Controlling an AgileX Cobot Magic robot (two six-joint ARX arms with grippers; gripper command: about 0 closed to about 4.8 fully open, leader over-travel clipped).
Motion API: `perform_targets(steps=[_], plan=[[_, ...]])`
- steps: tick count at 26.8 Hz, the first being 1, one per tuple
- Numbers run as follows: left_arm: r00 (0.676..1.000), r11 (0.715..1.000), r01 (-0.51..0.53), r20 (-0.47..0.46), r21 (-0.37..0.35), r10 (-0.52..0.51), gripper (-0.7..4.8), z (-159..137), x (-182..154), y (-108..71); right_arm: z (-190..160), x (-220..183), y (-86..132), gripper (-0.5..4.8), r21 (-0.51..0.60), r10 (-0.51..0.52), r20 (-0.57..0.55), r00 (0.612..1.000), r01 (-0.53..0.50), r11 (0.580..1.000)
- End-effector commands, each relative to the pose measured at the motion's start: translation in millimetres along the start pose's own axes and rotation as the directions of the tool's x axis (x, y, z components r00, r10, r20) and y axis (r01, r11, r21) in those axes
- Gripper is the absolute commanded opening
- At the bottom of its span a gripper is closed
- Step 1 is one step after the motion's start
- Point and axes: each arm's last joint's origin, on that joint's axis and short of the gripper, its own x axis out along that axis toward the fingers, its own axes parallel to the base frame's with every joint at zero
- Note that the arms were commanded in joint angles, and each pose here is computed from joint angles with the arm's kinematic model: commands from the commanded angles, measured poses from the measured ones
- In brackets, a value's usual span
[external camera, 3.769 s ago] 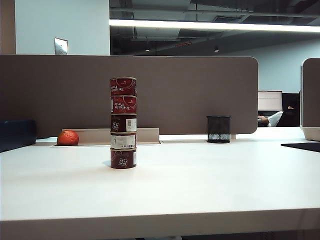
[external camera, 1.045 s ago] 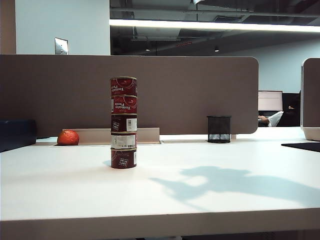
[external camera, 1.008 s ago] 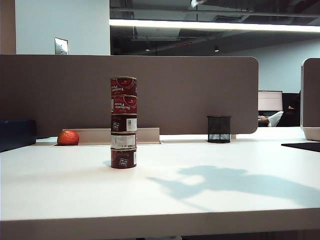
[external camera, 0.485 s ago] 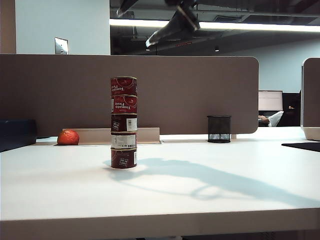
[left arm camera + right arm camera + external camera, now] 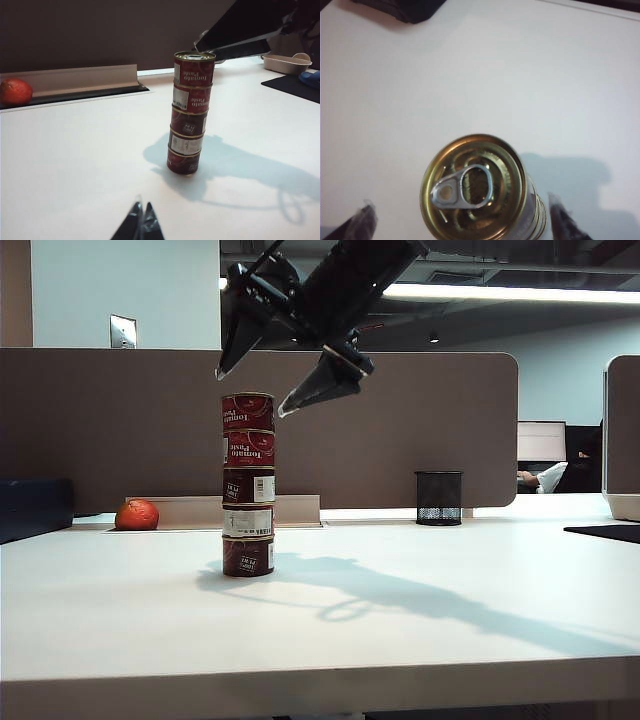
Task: Take a can of tomato sauce from the stacked ones and place it on the table.
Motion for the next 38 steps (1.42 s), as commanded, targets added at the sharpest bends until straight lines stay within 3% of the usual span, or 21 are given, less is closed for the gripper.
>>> perform_targets(steps=[1,34,38], plan=[[1.0,1.0,0.007,-0.004,0.0,-0.007,-0.06,0.3,-0.2,-0.2,5.2,-0.8,7.8,4.79,-0.035,-0.005,0.037,0.999,0.006,0.999],[1.0,1.0,0.002,-0.014,-0.003,-0.002,-0.06,-0.7,-0.2,-0.1,-2.4,25.0,0.9,4.79,-0.052,-0.064,0.057,0.996,0.067,0.996],[1.0,1.0,0.002,-0.014,-0.003,-0.002,-0.06,-0.7,-0.2,-0.1,-2.4,25.0,0.4,4.6,-0.051,-0.081,0.06,0.995,0.084,0.995]])
